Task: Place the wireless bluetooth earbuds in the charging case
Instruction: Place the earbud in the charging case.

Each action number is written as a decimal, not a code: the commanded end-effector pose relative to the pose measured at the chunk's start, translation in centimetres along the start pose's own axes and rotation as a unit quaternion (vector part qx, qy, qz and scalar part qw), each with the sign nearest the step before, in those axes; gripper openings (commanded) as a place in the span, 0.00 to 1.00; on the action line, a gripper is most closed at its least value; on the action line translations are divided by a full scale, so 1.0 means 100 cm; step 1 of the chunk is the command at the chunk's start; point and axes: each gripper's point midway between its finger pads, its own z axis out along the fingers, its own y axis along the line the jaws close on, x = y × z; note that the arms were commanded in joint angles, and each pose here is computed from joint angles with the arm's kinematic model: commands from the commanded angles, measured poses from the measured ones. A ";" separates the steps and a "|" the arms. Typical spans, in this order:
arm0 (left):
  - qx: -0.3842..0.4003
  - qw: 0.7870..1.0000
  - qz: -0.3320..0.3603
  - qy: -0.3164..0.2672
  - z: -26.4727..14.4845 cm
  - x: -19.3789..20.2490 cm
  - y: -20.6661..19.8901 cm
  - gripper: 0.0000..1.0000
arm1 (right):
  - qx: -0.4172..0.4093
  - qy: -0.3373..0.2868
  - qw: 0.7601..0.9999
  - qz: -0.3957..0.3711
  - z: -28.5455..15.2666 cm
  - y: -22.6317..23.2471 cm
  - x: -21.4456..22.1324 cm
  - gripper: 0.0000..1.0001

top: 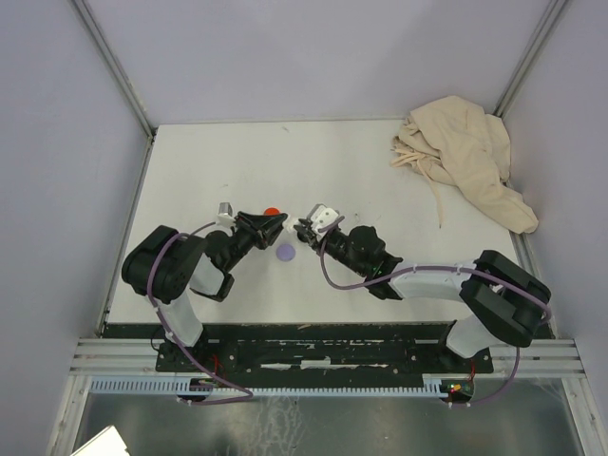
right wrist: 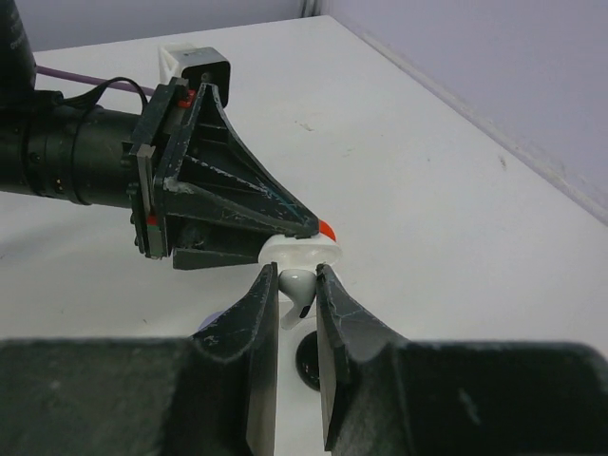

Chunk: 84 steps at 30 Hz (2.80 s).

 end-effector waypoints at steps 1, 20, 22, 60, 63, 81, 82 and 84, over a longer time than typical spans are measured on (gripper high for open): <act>0.052 0.998 0.007 0.022 0.003 0.008 -0.032 0.03 | -0.002 -0.071 0.997 -0.040 0.014 0.003 -0.038 0.02; 0.059 0.997 0.013 0.039 -0.005 0.018 -0.041 0.03 | 0.020 -0.055 0.996 -0.064 0.028 -0.003 -0.023 0.02; 0.059 0.997 0.014 0.040 -0.006 0.019 -0.042 0.03 | 0.021 -0.054 0.996 -0.064 0.028 -0.003 -0.023 0.02; 0.042 0.999 0.018 0.023 0.007 0.010 -0.030 0.03 | 0.024 -0.097 0.995 0.002 0.005 -0.008 -0.068 0.61; 0.040 0.999 0.019 0.021 0.008 0.009 -0.028 0.03 | 0.068 -0.113 0.991 0.015 -0.007 -0.027 -0.088 0.65; 0.044 0.998 0.040 0.033 0.012 0.012 -0.037 0.03 | 0.302 0.265 0.897 0.185 -0.071 -0.177 -0.001 0.76; 0.049 0.997 0.041 0.033 0.010 0.013 -0.041 0.03 | 0.296 0.266 0.898 0.187 -0.070 -0.175 -0.001 0.77; 0.055 0.997 0.046 0.034 0.007 0.015 -0.048 0.03 | 0.291 0.274 0.899 0.182 -0.068 -0.175 0.000 0.77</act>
